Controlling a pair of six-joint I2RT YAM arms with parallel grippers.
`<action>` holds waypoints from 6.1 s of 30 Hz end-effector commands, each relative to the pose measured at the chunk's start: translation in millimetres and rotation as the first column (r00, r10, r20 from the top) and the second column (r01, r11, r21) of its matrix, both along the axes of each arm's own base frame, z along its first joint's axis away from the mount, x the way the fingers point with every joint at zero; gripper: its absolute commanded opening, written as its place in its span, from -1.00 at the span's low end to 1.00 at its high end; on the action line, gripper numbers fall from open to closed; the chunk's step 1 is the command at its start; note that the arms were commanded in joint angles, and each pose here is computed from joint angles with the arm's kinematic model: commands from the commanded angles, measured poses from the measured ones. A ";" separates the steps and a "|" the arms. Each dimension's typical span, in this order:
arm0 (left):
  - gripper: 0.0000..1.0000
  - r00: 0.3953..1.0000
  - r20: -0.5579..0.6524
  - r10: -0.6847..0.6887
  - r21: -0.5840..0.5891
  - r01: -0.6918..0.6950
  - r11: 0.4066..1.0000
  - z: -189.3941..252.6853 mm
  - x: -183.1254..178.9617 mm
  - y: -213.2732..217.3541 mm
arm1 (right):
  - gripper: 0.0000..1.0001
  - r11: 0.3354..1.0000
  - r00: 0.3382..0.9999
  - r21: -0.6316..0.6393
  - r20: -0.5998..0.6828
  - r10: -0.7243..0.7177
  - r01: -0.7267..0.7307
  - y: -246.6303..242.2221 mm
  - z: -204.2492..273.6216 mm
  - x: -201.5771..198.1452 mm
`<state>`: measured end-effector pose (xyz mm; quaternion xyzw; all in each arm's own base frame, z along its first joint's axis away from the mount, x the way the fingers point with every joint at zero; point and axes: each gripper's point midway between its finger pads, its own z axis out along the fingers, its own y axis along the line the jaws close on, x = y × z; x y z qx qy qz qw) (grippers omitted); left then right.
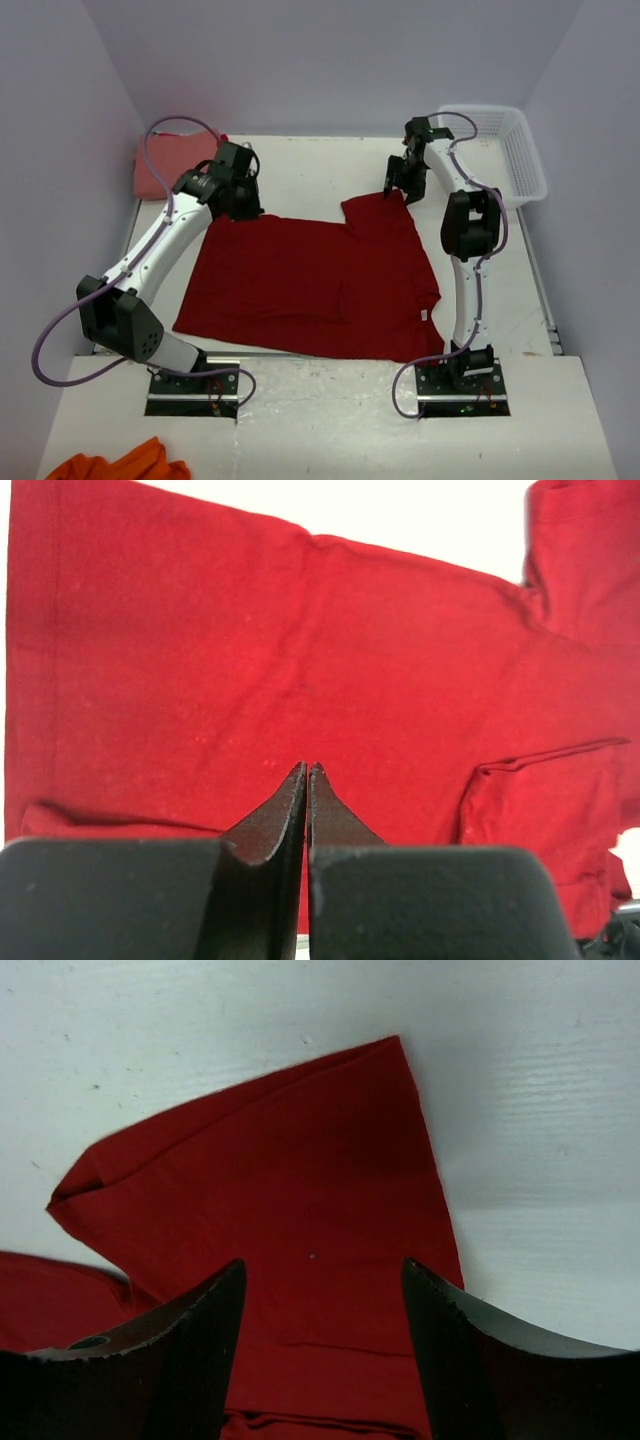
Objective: Fold and stack the t-shirts
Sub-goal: Grap the side of the flattened tshirt furthest away from the robot with both arms
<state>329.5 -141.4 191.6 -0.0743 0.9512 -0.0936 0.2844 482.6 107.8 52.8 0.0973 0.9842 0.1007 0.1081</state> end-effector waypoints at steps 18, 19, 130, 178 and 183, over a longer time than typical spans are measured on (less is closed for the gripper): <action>-1.00 0.989 0.087 -0.124 -0.101 0.132 0.986 34.3 -0.2 -24.1 | 0.90 0.997 0.968 -0.079 0.250 0.010 0.010 -26.9 28.5 38.4; -1.00 0.988 0.088 -0.128 -0.109 0.137 0.985 34.5 -0.3 -25.9 | 0.91 0.996 0.968 -0.086 0.250 0.027 -0.005 -27.1 33.1 40.1; -1.00 0.985 0.056 -0.164 -0.202 0.172 0.964 15.7 -22.6 -10.1 | 0.06 0.955 0.956 -0.122 0.080 0.281 -0.271 70.0 25.1 -164.0; -1.00 0.975 0.094 -0.203 -0.226 0.219 0.949 35.1 -30.2 -3.9 | 0.12 0.978 0.988 -0.155 -0.047 -0.149 0.140 18.2 -22.5 -150.1; -1.00 0.975 0.099 -0.198 -0.224 0.216 0.950 37.6 -28.8 1.1 | 0.10 0.981 0.988 -0.136 -0.055 -0.144 0.136 24.2 -27.0 -142.2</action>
